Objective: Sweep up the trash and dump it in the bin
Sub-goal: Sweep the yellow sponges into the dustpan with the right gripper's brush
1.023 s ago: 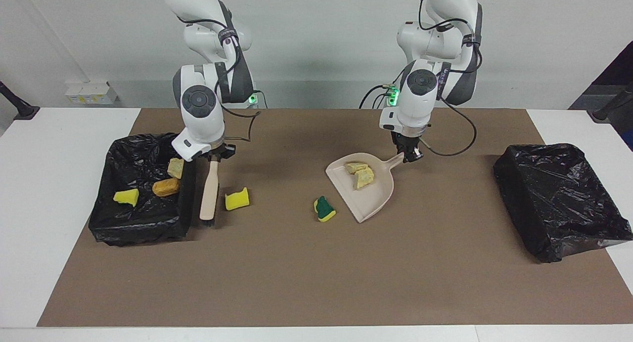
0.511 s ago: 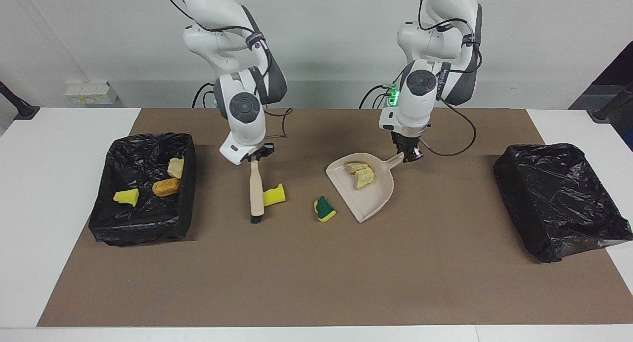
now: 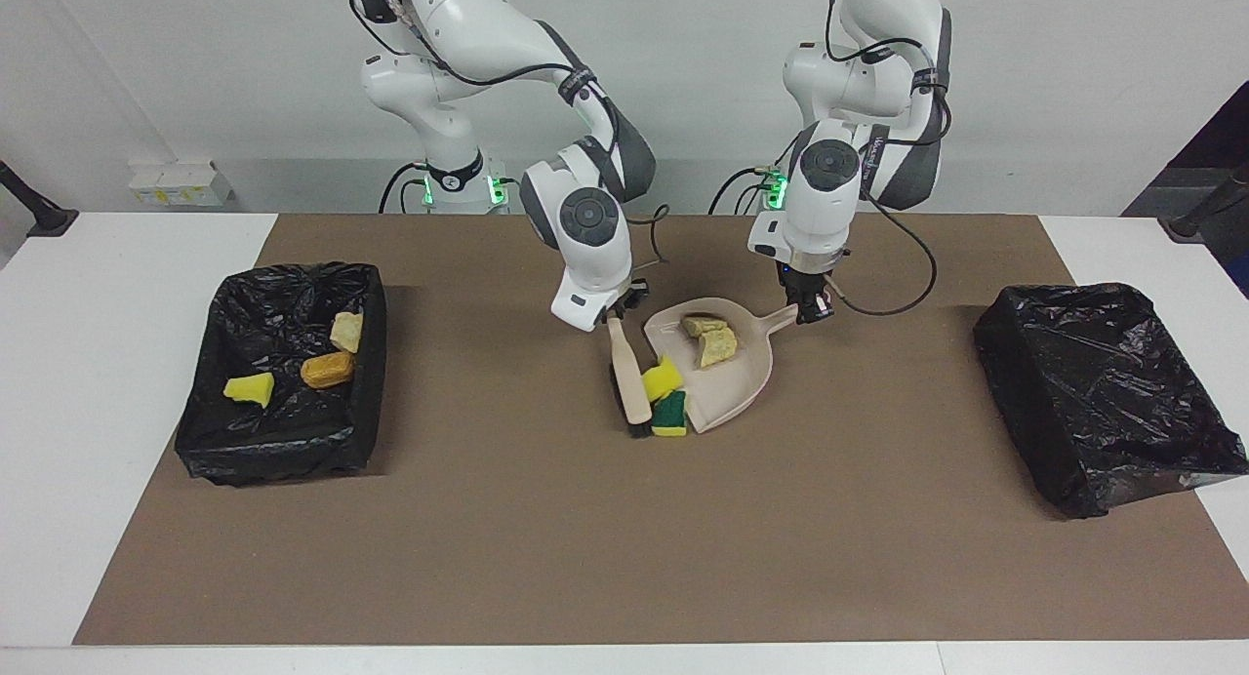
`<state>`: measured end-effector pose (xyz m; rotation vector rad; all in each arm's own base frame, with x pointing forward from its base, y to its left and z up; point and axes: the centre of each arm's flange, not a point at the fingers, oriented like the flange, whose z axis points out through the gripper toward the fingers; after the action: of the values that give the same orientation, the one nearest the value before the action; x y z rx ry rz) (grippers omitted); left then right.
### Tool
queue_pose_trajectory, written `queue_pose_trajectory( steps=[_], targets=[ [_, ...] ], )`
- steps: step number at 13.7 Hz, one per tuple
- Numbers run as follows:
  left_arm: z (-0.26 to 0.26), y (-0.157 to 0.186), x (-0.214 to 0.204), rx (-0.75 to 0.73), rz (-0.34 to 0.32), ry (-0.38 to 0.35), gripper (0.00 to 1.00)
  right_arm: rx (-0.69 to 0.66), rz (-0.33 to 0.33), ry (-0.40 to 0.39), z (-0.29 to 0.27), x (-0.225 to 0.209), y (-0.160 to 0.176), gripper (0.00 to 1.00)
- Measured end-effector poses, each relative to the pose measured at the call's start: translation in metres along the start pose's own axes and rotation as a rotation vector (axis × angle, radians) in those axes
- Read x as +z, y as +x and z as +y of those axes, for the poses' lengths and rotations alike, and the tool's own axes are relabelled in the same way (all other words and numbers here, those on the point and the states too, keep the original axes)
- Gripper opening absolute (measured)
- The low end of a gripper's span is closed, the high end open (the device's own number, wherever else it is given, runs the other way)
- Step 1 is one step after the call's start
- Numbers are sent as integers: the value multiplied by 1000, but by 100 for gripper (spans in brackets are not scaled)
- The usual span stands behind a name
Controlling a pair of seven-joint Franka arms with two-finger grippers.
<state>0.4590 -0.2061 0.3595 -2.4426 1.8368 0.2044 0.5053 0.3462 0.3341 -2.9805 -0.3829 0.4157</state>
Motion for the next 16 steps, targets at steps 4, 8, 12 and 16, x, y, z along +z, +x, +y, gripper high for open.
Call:
queue_pose_trajectory(
  steps=[4,8,12,16],
  targets=[
    [-2,2,3,27,-1,9,31,-84,-20,-19,-59,12,-25,26],
    [-6,5,6,70,18,30,31,-28,-5,-27,-74,-11,-43,26],
    [-16,2,11,127,47,57,31,97,7,-13,5,-95,-55,26],
    [-25,-5,13,132,78,55,31,168,-20,-40,-7,-97,-101,26]
  ],
)
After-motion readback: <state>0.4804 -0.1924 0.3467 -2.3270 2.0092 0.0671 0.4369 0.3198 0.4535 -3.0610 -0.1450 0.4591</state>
